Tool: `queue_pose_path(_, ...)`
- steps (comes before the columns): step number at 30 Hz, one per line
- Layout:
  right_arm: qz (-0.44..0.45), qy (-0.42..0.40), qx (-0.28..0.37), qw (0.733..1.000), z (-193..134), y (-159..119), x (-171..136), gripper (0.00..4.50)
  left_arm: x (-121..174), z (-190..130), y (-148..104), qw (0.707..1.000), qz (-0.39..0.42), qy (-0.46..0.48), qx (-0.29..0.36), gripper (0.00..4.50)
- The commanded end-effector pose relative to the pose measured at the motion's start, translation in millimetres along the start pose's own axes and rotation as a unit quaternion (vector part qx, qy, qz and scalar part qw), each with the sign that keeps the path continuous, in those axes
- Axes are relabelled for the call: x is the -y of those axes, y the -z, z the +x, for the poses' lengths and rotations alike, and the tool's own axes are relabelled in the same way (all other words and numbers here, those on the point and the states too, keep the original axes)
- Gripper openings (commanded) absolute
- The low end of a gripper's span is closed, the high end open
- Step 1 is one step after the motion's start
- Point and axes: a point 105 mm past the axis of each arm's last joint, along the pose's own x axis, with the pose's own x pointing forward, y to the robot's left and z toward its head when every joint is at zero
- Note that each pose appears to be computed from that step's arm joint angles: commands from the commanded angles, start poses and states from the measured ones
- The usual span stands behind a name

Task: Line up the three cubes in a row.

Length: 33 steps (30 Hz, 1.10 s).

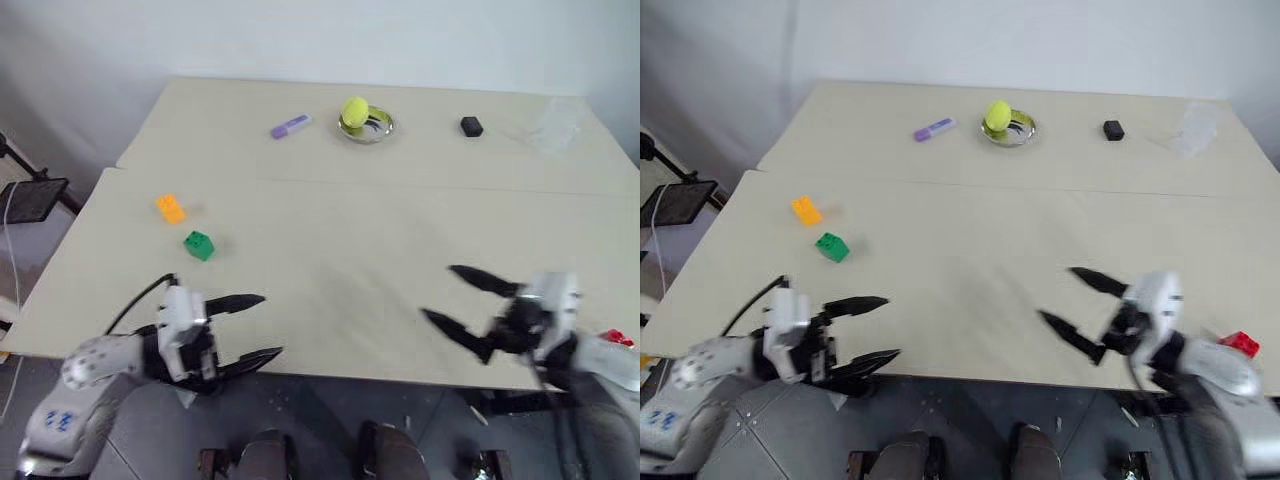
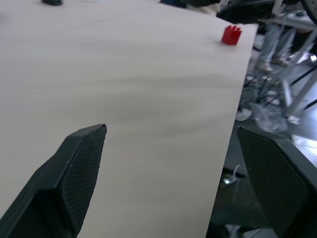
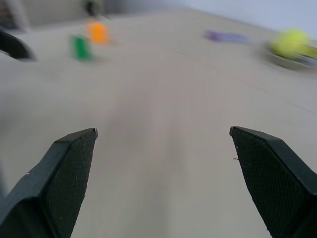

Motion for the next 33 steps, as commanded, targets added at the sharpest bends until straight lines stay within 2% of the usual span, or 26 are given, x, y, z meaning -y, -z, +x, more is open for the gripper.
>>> queue_pose_path(1,-0.027,0.135,-0.02,0.99,-59,-13,34,4.5,-3,10,9,0.999,0.007,0.037,-0.008,4.47)
queue_pose_path(3,-0.007,0.18,-0.06,0.982,-91,5,42,4.5,-11,15,11,0.999,0.019,0.039,-0.012,4.47)
queue_pose_path(5,0.057,0.209,-0.137,0.967,-123,38,39,4.5,-17,23,10,0.998,0.033,0.045,-0.013,4.47)
queue_pose_path(7,0.065,0.228,-0.166,0.957,-139,53,36,4.5,-22,28,11,0.998,0.038,0.046,-0.016,4.47)
queue_pose_path(10,0.083,0.251,-0.183,0.947,-134,64,37,4.5,-17,30,17,0.998,0.037,0.055,-0.025,4.47)
queue_pose_path(14,0.124,0.248,-0.158,0.948,-101,47,46,4.5,-12,22,24,0.999,0.006,0.042,-0.025,4.47)
queue_pose_path(17,0.139,0.296,-0.181,0.928,-94,48,63,4.5,-10,21,28,0.999,0.006,0.036,-0.029,4.47)
queue_pose_path(22,0.2,0.395,-0.194,0.875,-73,55,92,4.5,-4,19,32,0.999,0.002,0.035,-0.035,4.47)
queue_pose_path(26,0.217,0.416,-0.218,0.856,-63,64,92,4.5,-3,19,33,0.999,0.006,0.032,-0.036,4.47)
queue_pose_path(30,0.21,0.452,-0.258,0.828,-65,84,88,4.5,-5,16,35,0.999,0.012,0.025,-0.04,4.47)
queue_pose_path(33,0.215,0.466,-0.264,0.817,-63,95,84,4.5,-6,16,33,0.999,0.017,0.021,-0.037,4.47)
